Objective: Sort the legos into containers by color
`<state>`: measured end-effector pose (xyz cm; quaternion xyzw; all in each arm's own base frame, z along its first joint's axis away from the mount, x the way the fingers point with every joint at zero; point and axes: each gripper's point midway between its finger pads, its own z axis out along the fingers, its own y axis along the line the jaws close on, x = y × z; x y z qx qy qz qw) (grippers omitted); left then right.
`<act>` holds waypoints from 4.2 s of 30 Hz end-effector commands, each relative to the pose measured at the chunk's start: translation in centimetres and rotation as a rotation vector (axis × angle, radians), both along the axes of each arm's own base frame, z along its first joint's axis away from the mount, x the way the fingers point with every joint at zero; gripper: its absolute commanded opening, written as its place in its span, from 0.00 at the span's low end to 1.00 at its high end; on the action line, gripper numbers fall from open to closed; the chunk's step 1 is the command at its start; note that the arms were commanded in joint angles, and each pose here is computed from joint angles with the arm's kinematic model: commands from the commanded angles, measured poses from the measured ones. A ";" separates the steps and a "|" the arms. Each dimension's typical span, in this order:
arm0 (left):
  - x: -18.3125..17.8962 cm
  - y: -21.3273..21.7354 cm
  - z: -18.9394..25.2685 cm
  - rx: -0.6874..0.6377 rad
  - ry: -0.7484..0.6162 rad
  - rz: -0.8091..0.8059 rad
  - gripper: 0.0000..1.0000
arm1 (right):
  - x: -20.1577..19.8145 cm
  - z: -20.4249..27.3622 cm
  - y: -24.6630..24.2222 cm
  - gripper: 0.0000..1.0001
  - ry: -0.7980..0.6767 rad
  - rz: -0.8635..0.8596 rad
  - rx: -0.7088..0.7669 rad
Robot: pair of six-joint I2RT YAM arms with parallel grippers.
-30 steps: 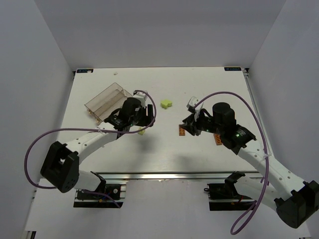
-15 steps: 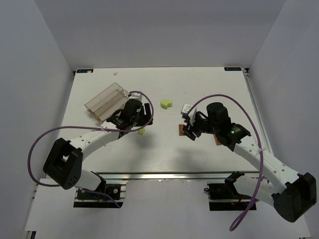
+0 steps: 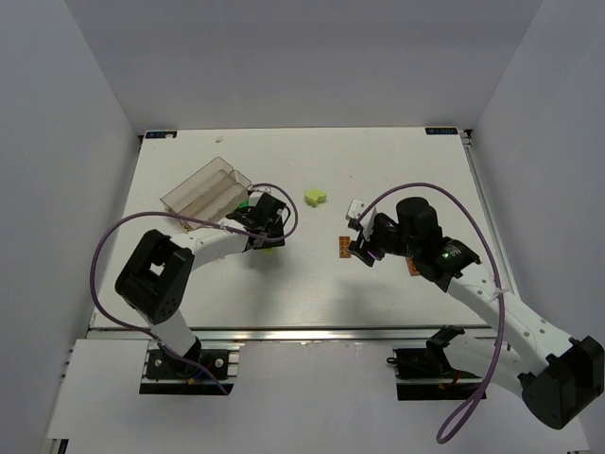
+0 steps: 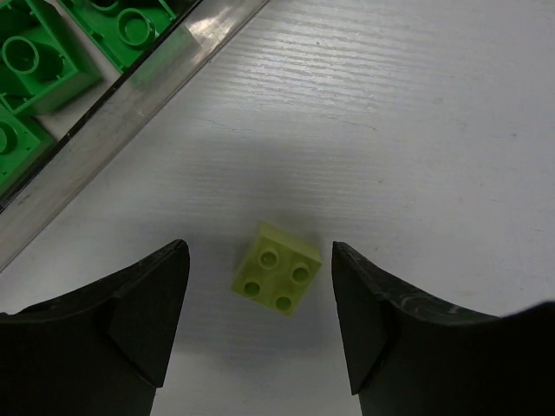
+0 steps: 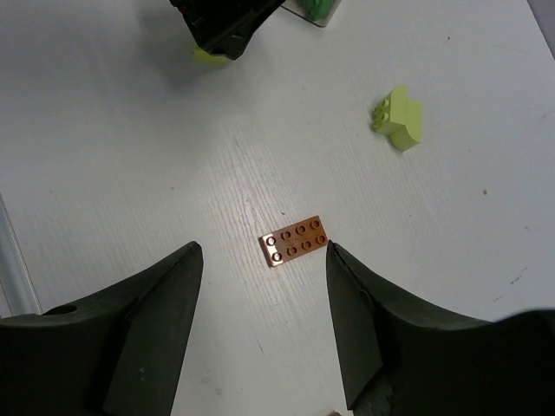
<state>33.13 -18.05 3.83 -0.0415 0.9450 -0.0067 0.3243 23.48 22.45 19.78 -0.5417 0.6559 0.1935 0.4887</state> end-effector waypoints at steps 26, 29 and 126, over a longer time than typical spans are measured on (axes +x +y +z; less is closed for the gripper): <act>-0.3 -2.1 -0.5 0.017 0.075 -0.216 0.60 | -2.0 3.0 0.8 0.68 -0.042 0.081 0.085; -0.5 -2.1 -0.6 0.018 0.082 -0.216 0.59 | -1.9 3.0 0.7 0.68 -0.045 0.076 0.084; 10.3 -8.0 9.1 -0.387 -0.100 -0.538 0.98 | -2.6 2.7 1.1 0.75 -0.025 0.113 0.086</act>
